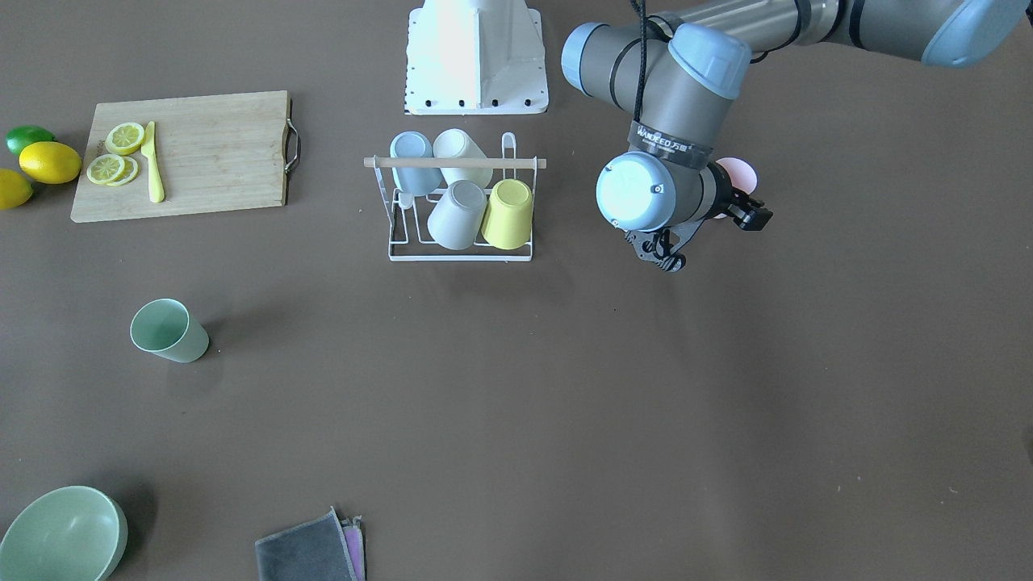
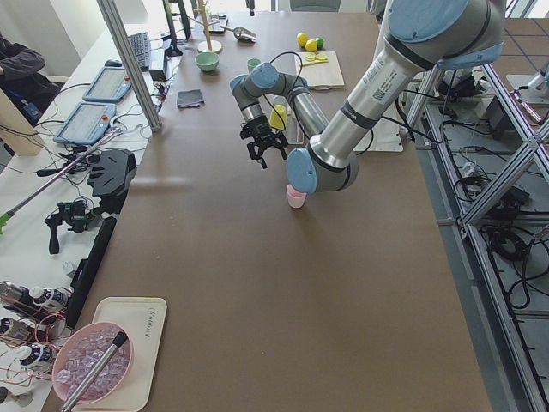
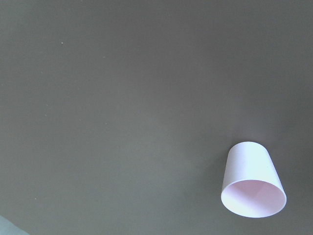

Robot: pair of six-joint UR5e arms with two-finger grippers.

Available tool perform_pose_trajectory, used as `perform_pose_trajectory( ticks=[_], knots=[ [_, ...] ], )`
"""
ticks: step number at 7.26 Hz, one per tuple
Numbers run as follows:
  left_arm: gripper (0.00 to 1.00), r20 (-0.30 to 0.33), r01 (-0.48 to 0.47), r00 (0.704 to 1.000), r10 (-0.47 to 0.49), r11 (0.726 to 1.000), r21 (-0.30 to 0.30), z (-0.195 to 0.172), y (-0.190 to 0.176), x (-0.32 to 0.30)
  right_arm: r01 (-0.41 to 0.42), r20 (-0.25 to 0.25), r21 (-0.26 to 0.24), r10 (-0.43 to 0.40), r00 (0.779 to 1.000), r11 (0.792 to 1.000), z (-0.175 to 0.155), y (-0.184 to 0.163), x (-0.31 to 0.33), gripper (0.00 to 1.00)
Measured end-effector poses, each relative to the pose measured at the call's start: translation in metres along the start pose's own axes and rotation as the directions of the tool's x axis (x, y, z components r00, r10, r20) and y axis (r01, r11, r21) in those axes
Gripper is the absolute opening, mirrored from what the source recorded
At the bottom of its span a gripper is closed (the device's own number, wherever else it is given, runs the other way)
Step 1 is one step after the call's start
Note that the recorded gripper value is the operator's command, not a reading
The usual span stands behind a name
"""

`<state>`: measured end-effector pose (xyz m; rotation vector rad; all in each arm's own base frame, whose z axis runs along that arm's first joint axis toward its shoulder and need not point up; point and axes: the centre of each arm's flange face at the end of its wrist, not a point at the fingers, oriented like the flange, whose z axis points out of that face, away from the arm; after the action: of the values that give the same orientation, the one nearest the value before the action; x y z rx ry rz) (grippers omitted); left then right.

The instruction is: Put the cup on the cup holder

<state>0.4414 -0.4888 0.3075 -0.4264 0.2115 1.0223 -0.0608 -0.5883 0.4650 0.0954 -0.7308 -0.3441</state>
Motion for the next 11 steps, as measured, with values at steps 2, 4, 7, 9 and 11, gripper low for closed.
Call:
perform_pose_trajectory(
  ticks=[2, 4, 7, 9, 11],
  knots=[
    [0.98, 0.0, -0.03, 1.0, 0.03, 0.998, -0.054, 0.015, -0.024, 0.016, 0.05, 0.011, -0.03, -0.049, 0.999, 0.998, 0.006, -0.023, -0.04, 1.0],
    [0.98, 0.004, -0.054, 0.999, 0.054, 0.996, -0.077, 0.026, -0.037, 0.033, 0.091, 0.02, -0.044, -0.09, 0.996, 0.995, 0.014, -0.034, -0.066, 1.0],
    [0.98, 0.01, -0.075, 0.997, 0.075, 0.995, -0.072, 0.051, -0.056, 0.035, 0.129, 0.03, -0.094, -0.126, 0.992, 0.987, 0.02, -0.054, -0.112, 1.0],
    [0.98, 0.008, -0.077, 0.997, 0.078, 0.994, -0.083, 0.069, -0.057, 0.032, 0.157, -0.005, -0.153, -0.16, 0.987, 0.976, 0.027, -0.068, -0.151, 1.0],
    [0.98, 0.011, -0.094, 0.995, 0.095, 0.99, -0.109, 0.09, -0.062, 0.042, 0.18, -0.035, -0.191, -0.19, 0.981, 0.965, 0.031, -0.08, -0.179, 1.0]
  ],
)
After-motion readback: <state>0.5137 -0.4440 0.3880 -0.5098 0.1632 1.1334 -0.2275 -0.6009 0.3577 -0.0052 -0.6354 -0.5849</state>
